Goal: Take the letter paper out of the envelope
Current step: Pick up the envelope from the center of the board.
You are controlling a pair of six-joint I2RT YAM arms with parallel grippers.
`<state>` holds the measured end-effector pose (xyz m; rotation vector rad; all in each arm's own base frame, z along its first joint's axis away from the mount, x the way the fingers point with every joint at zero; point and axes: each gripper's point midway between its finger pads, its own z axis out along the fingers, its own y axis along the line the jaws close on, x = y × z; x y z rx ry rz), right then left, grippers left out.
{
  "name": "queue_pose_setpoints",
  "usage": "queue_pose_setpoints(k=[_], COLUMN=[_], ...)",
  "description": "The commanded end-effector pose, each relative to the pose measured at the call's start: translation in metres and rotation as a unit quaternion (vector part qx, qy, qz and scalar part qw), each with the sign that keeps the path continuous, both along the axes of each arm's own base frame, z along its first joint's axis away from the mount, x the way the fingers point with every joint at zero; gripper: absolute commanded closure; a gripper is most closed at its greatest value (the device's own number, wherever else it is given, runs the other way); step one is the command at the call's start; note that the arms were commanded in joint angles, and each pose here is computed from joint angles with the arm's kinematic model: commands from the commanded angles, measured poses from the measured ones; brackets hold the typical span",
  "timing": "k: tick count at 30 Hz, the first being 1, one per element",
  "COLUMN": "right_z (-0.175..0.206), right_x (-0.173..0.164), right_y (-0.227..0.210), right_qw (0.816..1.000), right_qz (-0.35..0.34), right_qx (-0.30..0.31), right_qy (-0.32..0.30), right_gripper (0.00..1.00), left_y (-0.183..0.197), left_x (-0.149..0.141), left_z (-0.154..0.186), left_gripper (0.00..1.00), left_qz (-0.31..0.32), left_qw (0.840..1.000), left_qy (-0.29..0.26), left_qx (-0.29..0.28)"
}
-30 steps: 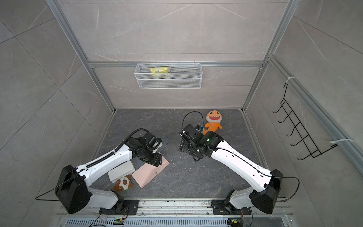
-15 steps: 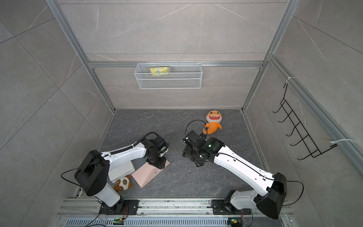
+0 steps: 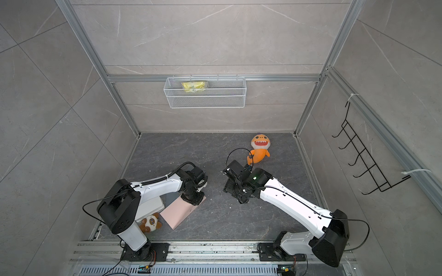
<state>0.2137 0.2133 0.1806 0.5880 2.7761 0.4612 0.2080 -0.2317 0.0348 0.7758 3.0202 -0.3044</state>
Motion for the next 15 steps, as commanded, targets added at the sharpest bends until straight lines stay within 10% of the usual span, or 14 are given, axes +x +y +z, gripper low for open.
queue_pose_setpoints(k=[1, 15], right_z=[0.004, 0.095], right_x=[-0.001, 0.045], right_y=[-0.004, 0.009], right_qw=[1.000, 0.962], right_qz=[-0.009, 0.114], right_qx=[0.009, 0.017], right_qy=[-0.002, -0.247], right_gripper=[0.33, 0.28], left_y=[-0.009, -0.028], left_x=[0.002, 0.085], left_z=[0.010, 0.164], left_gripper=[0.98, 1.00], left_qz=[0.017, 0.178], left_qw=[1.000, 0.976], left_qy=[0.004, -0.126], left_qx=[-0.013, -0.028])
